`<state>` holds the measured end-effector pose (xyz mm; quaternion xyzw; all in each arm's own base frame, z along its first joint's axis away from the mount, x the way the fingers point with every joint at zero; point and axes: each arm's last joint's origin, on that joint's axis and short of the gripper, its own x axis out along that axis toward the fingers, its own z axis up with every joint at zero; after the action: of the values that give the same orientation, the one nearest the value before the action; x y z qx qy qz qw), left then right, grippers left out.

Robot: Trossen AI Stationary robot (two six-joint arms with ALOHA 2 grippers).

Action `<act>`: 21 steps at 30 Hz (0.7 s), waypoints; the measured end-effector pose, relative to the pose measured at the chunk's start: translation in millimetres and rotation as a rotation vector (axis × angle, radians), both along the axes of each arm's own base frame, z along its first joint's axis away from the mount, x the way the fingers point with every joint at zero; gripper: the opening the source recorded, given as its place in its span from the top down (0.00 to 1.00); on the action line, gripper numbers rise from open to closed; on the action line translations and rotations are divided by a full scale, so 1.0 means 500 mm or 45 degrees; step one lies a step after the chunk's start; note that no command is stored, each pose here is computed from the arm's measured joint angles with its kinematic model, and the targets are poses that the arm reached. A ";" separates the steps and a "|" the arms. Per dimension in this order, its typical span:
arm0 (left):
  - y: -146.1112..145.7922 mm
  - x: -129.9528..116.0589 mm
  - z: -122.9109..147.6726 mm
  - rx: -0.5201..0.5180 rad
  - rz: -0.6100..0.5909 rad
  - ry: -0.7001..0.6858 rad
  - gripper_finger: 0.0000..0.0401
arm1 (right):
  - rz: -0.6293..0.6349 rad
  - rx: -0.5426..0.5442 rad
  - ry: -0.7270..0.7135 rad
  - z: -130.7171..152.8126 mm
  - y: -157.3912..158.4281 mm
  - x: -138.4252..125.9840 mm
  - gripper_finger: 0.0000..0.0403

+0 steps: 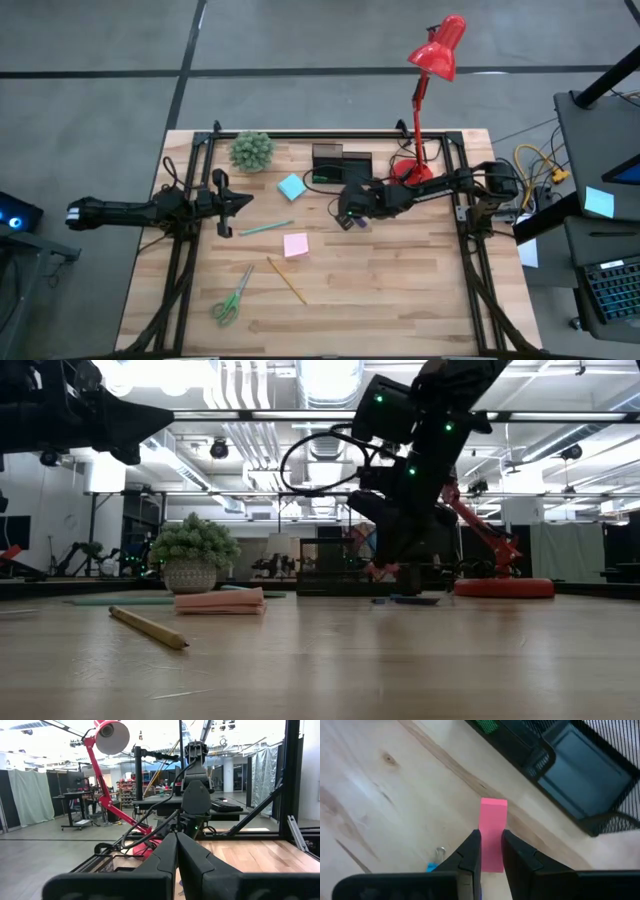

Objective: Pick and place office supplies into organizer
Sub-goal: Put the pink eraser into the desk organizer

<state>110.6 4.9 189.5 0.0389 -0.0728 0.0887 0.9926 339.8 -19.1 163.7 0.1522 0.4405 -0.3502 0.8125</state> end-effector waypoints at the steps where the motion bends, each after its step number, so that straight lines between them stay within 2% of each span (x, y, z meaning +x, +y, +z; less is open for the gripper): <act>1: 0.000 0.000 0.000 0.000 0.001 0.000 1.00 | 0.018 -0.008 0.005 0.002 0.000 0.001 0.86; 11: 0.000 0.000 0.000 -0.001 0.000 0.000 1.00 | 0.202 -0.100 0.047 0.026 -0.003 0.018 0.86; 21: 0.000 0.000 0.000 -0.003 -0.001 -0.001 1.00 | 0.354 -0.211 0.105 0.046 -0.036 0.030 0.86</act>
<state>110.6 4.9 189.5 0.0378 -0.0731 0.0885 0.9927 355.0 -36.9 186.6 0.0077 0.4601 -0.2754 0.8441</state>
